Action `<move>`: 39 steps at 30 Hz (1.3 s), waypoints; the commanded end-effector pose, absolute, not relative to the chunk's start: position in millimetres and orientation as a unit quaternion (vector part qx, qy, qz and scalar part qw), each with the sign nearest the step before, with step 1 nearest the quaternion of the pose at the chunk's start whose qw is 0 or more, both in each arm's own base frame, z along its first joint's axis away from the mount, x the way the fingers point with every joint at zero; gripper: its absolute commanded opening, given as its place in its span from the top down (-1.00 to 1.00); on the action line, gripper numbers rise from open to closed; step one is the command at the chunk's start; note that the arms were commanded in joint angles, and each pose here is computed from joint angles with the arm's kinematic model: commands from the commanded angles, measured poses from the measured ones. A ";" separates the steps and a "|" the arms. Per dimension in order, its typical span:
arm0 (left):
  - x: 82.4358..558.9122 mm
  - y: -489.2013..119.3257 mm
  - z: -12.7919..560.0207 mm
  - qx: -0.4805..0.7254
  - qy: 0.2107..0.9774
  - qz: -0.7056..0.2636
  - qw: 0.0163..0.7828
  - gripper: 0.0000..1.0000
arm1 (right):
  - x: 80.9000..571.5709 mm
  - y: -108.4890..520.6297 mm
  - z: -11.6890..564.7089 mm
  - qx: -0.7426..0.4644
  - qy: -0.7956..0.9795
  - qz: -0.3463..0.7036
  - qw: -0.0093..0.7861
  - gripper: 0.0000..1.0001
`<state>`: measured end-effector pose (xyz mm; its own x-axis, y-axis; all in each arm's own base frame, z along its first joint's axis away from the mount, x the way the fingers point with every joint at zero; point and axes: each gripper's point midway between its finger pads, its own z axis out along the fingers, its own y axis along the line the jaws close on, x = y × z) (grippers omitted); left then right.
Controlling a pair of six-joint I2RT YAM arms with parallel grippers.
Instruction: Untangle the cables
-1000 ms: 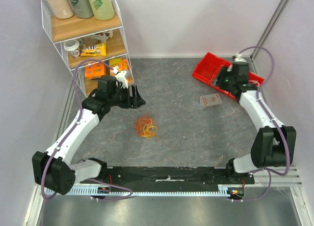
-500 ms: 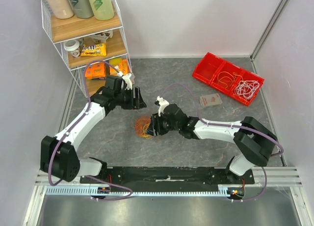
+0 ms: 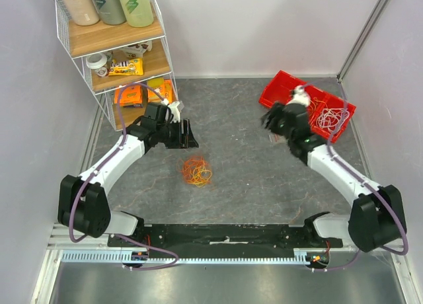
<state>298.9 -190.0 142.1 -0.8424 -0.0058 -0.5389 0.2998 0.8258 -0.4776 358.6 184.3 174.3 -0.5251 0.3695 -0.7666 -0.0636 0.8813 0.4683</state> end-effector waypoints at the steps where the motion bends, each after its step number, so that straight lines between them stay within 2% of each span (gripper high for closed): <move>1: 295.5 -199.2 170.2 0.085 0.897 -0.326 0.286 -0.32 | 409.0 80.8 198.7 0.176 0.828 0.100 0.523 -0.23; 5: 290.0 -204.9 181.5 0.093 0.886 -0.351 0.290 -0.32 | 458.7 7.7 202.4 0.262 0.813 0.052 0.517 -0.20; 8: 285.2 -210.2 189.8 0.100 0.877 -0.371 0.291 -0.32 | 488.4 -25.2 189.1 0.322 0.801 0.015 0.505 -0.09; 10: 282.9 -212.9 194.3 0.104 0.871 -0.381 0.290 -0.32 | 508.4 -35.6 196.7 0.337 0.791 -0.008 0.510 -0.06; 12: 281.2 -214.2 198.6 0.107 0.867 -0.389 0.292 -0.32 | 522.7 -49.0 180.7 0.351 0.798 -0.050 0.487 -0.05; 17: 277.0 -215.7 209.3 0.113 0.858 -0.399 0.302 -0.32 | 542.7 -94.8 172.9 0.354 0.788 -0.152 0.481 -0.03; 22: 274.2 -216.4 217.1 0.117 0.852 -0.406 0.310 -0.31 | 554.5 -115.6 150.8 0.330 0.810 -0.128 0.467 0.02; 30: 271.4 -218.1 222.8 0.120 0.845 -0.416 0.314 -0.31 | 557.2 -148.6 125.4 0.299 0.831 -0.092 0.460 -0.11; 36: 272.9 -217.1 219.1 0.116 0.848 -0.414 0.310 -0.31 | 566.5 -143.7 111.8 0.263 0.846 -0.043 0.462 -0.15; 39: 274.4 -215.8 217.7 0.113 0.849 -0.413 0.309 -0.31 | 565.2 -137.9 105.0 0.266 0.846 -0.027 0.462 -0.07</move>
<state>273.6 -214.2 209.2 -0.7924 -0.0421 -0.6085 0.4359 0.6588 -0.6132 555.5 -155.6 113.2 -0.4196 0.4352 -0.7966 0.5560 0.8169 0.1534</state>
